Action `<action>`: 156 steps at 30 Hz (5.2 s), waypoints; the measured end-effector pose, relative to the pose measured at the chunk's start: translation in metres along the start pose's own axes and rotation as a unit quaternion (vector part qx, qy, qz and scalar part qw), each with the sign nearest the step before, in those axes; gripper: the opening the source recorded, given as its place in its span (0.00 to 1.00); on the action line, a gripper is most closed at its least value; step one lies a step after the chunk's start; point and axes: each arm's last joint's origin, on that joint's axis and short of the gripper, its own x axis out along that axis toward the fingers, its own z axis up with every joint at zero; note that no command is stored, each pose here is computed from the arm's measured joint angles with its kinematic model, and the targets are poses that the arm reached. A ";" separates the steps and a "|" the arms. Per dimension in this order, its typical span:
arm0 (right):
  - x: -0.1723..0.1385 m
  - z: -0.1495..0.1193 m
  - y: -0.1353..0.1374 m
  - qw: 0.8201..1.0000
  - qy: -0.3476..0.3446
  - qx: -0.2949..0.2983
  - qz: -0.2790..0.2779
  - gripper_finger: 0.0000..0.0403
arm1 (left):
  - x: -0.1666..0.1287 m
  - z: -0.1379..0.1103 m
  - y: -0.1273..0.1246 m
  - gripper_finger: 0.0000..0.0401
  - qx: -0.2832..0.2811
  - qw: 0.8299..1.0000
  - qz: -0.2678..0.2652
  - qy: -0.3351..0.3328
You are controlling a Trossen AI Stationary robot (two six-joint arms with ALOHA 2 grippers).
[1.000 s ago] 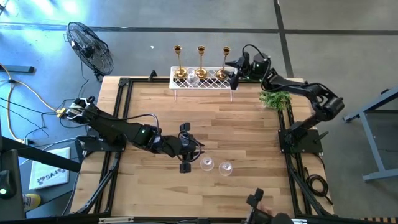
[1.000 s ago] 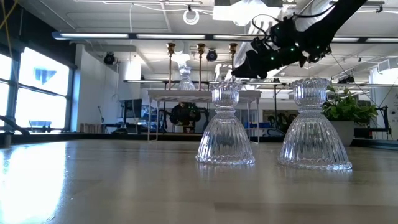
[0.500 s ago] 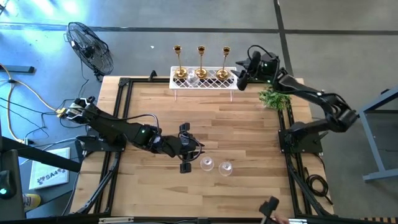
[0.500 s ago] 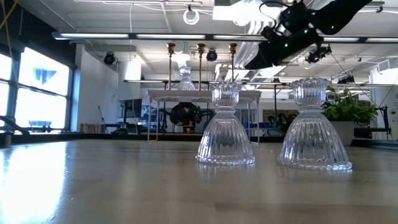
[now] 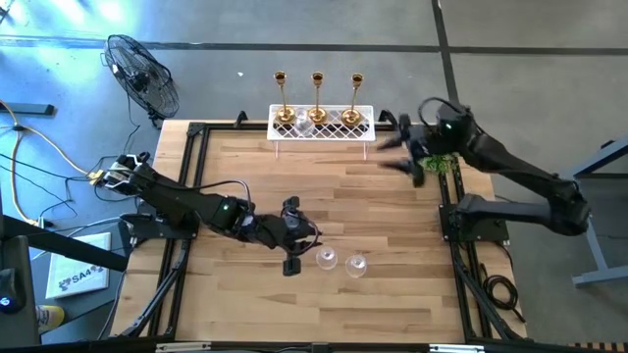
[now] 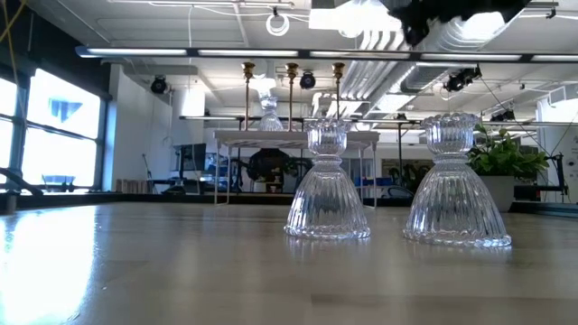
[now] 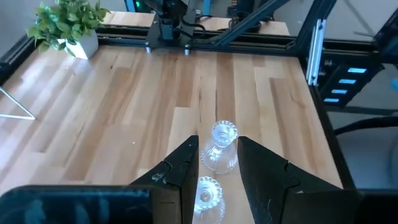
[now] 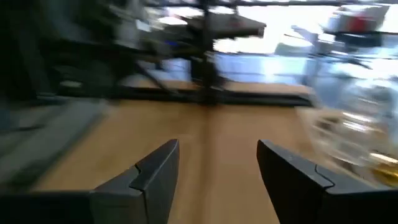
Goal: Pick & Place candle stick holders
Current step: Put the right glass candle holder on the shelf
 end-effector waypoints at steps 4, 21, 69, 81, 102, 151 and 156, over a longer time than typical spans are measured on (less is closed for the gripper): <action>-0.012 0.006 0.046 0.982 -0.013 0.002 0.189 0.52 | -0.004 -0.003 -0.011 0.27 0.008 1.000 -0.023 0.004; -0.038 -0.057 0.134 0.977 0.137 0.078 0.141 0.43 | -0.033 -0.023 -0.065 0.27 0.098 0.995 -0.024 -0.014; 0.022 -0.105 0.174 0.970 0.108 0.029 0.215 0.75 | -0.017 -0.052 -0.061 0.27 0.018 0.996 0.000 -0.089; 0.030 -0.157 0.173 0.990 0.055 -0.087 0.095 0.81 | -0.017 -0.052 -0.061 0.27 0.017 0.996 0.002 -0.090; 0.033 -0.197 0.187 0.998 0.012 -0.065 -0.003 0.81 | -0.017 -0.051 -0.060 0.27 0.035 0.994 0.029 -0.099; 0.052 -0.213 0.184 0.995 0.064 0.025 0.066 0.81 | -0.017 -0.051 -0.060 0.27 0.038 0.994 0.024 -0.099; 0.067 -0.210 0.186 0.993 0.080 0.010 0.086 0.81 | -0.017 -0.051 -0.060 0.27 0.039 0.994 0.023 -0.099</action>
